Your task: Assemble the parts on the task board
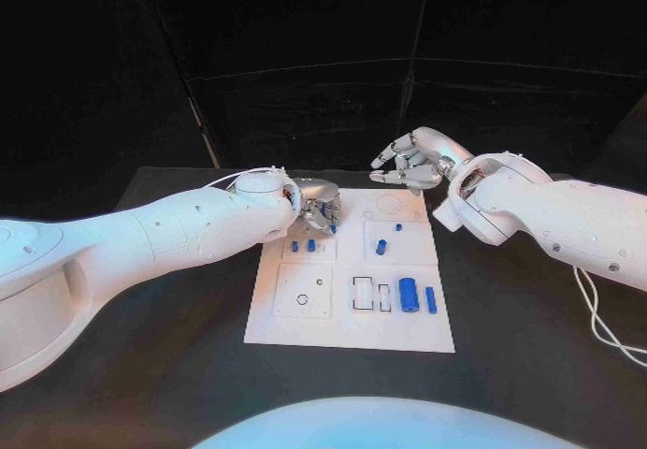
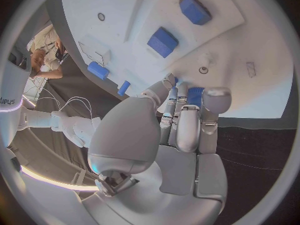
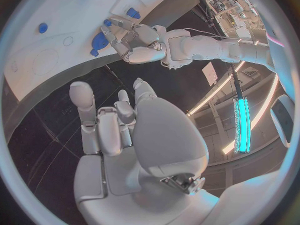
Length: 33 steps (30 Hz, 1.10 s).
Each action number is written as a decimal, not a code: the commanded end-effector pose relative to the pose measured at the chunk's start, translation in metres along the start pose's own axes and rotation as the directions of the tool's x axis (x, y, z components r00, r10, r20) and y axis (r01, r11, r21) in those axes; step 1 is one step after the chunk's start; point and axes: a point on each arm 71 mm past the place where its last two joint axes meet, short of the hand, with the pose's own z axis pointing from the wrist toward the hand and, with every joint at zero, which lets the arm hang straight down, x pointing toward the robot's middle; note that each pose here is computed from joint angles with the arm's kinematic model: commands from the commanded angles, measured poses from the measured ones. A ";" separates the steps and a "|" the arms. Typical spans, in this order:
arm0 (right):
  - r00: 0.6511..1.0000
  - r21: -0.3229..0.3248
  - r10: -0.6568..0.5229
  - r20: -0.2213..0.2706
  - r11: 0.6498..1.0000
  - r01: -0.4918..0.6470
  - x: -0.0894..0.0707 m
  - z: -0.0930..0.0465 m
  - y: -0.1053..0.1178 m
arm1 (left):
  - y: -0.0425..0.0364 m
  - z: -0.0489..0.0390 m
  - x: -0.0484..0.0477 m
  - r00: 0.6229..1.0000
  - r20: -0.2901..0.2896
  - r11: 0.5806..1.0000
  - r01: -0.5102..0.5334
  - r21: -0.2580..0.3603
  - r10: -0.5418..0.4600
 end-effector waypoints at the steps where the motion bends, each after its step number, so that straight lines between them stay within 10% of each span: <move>1: 1.000 -0.012 -0.003 0.007 1.000 0.003 -0.001 0.000 0.002 | -0.0004 0.0007 0.0025 0.999 -0.032 1.000 -0.006 -0.005 0.006; 33: 1.000 -0.014 -0.002 0.003 1.000 0.002 0.000 0.001 0.003 | 0.0011 0.0031 0.0019 1.000 -0.014 1.000 -0.009 -0.024 0.008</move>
